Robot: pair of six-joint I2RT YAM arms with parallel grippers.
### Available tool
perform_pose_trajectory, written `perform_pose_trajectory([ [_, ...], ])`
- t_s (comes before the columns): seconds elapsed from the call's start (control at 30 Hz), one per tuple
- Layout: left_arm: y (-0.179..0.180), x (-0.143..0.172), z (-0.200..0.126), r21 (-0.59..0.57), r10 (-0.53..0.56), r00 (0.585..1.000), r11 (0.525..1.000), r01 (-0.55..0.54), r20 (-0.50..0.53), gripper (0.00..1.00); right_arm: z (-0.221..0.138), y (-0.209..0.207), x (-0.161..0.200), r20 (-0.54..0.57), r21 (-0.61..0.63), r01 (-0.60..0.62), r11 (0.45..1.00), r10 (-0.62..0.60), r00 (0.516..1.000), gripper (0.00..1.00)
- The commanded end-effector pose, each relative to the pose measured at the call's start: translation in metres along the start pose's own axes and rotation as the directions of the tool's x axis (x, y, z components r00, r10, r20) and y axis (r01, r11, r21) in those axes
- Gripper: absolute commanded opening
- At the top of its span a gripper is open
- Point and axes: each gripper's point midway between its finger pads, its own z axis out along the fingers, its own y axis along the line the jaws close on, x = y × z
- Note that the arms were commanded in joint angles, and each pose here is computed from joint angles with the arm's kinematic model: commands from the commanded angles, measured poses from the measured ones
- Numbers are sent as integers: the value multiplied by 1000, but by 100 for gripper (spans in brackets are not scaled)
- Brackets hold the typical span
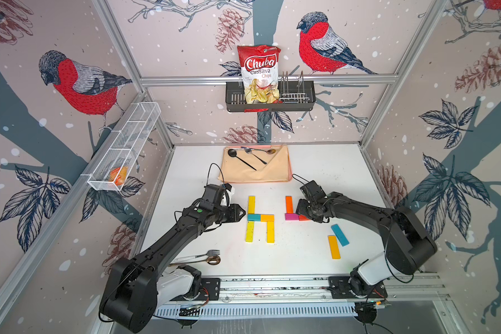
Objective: Assemble the letter h with building blocks
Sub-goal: Assemble the building block at the center of the board, then adjust the building block at the center of the board.
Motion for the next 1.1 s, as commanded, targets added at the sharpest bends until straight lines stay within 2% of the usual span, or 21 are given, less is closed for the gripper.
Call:
perform_pose_trajectory([
  [0.0, 0, -4, 0, -5, 9, 1000, 1000, -9, 15, 43, -1, -1, 2, -5, 0, -5, 1000, 5, 1000, 74],
  [0.17, 0, -5, -1, -4, 10, 1000, 1000, -10, 17, 43, -8, -5, -3, 22, 41, -3, 999, 2, 1000, 74],
  [0.27, -1, -5, -1, -5, 10, 1000, 1000, -10, 18, 43, -21, -4, -11, 73, 113, 38, 993, -47, 996, 75],
  [0.37, 2, -7, -2, -19, 5, 1000, 1000, -5, 31, 43, -31, 9, -13, 102, 184, 119, 976, -139, 985, 86],
  [0.47, 3, -7, -2, -26, 2, 999, 1000, -2, 32, 43, -33, 27, -8, 98, 257, 211, 943, -243, 965, 97],
  [0.7, 4, -7, -3, -34, 0, 999, 999, 1, 36, 43, -20, 47, 4, 59, 414, 324, 851, -380, 923, 100],
  [0.83, 3, -7, -2, -32, 3, 999, 999, -2, 34, 43, -18, 48, 8, 51, 419, 338, 843, -393, 918, 100],
  [1.07, 4, -7, -1, -32, 3, 999, 999, -2, 32, 43, -12, 57, 21, 20, 324, 376, 868, -404, 914, 99],
])
